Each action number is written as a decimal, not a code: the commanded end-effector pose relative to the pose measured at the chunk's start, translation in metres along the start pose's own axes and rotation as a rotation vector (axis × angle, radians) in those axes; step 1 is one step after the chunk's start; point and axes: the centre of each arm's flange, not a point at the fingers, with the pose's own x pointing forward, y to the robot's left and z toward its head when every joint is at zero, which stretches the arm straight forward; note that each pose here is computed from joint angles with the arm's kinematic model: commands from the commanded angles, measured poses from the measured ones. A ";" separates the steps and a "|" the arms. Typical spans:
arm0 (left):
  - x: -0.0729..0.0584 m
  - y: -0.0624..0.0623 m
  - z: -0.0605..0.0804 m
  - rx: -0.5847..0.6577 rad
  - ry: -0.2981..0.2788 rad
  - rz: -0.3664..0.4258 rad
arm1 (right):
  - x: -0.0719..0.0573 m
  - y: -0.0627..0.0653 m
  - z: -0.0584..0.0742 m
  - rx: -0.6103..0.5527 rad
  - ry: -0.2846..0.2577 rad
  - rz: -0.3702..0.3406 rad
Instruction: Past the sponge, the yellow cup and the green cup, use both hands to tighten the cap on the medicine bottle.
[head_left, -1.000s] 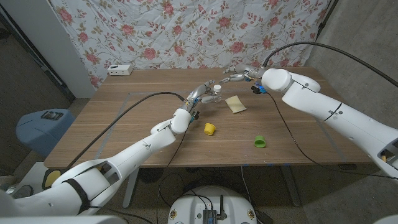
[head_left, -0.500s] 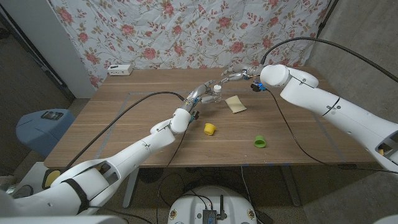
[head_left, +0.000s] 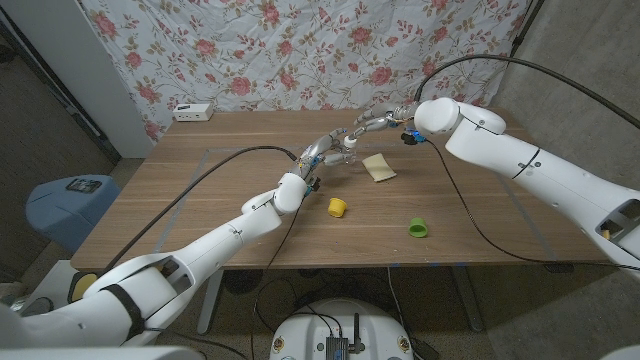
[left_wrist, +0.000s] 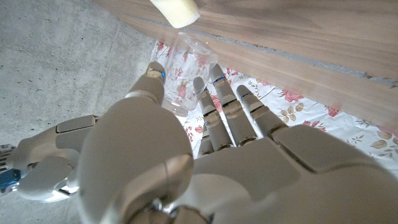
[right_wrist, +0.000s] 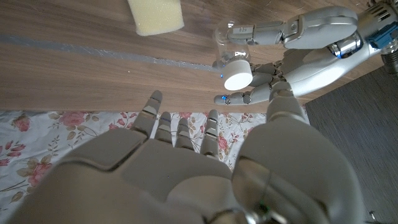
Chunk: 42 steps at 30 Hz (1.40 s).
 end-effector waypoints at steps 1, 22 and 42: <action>0.002 0.000 0.000 0.000 0.001 -0.002 | 0.008 0.000 0.005 -0.036 0.030 0.038; 0.002 -0.005 0.000 -0.004 -0.001 -0.010 | 0.014 0.005 0.018 -0.120 0.068 0.040; 0.003 -0.006 0.000 0.005 -0.001 -0.016 | 0.023 0.011 0.022 -0.140 0.070 0.036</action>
